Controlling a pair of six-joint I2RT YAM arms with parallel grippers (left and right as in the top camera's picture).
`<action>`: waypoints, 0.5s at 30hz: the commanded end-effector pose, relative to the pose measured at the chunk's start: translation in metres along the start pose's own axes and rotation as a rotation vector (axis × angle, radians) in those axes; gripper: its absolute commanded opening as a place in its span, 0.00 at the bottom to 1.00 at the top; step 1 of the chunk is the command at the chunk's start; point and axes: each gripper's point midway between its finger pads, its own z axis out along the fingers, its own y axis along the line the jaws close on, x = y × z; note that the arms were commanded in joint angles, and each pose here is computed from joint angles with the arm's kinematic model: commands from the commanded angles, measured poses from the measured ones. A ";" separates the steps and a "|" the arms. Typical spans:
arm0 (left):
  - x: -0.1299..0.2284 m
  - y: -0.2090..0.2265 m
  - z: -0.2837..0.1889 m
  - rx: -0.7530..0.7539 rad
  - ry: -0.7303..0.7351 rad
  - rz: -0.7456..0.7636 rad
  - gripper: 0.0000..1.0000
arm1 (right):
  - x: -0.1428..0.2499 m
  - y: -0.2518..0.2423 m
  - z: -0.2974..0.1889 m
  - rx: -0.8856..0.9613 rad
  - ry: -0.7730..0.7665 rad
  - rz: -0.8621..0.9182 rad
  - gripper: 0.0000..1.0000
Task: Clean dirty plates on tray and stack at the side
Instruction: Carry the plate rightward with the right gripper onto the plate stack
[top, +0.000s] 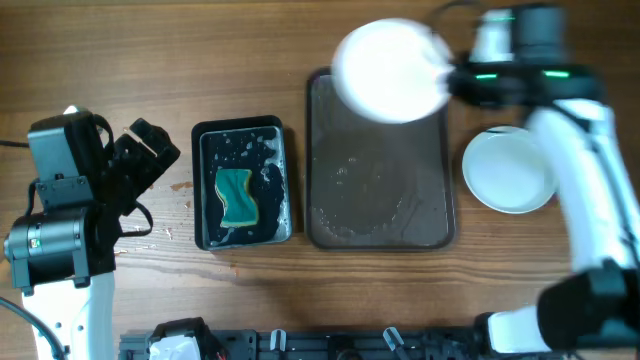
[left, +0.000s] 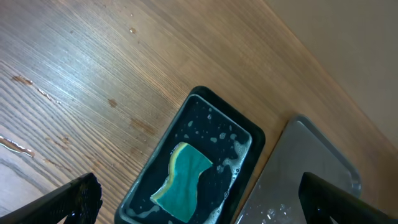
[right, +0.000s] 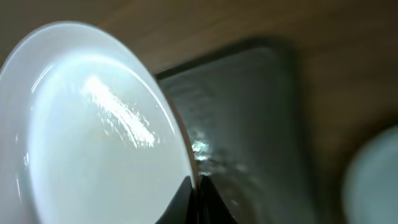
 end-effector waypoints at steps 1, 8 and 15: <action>-0.005 -0.002 -0.003 0.007 -0.014 -0.007 1.00 | -0.015 -0.091 -0.058 0.153 -0.067 0.255 0.04; -0.005 -0.002 -0.003 0.007 -0.014 -0.007 1.00 | 0.067 -0.241 -0.056 0.482 0.067 0.537 0.04; -0.005 -0.002 -0.003 0.007 -0.014 -0.006 1.00 | 0.104 -0.276 -0.022 0.524 0.070 0.558 0.33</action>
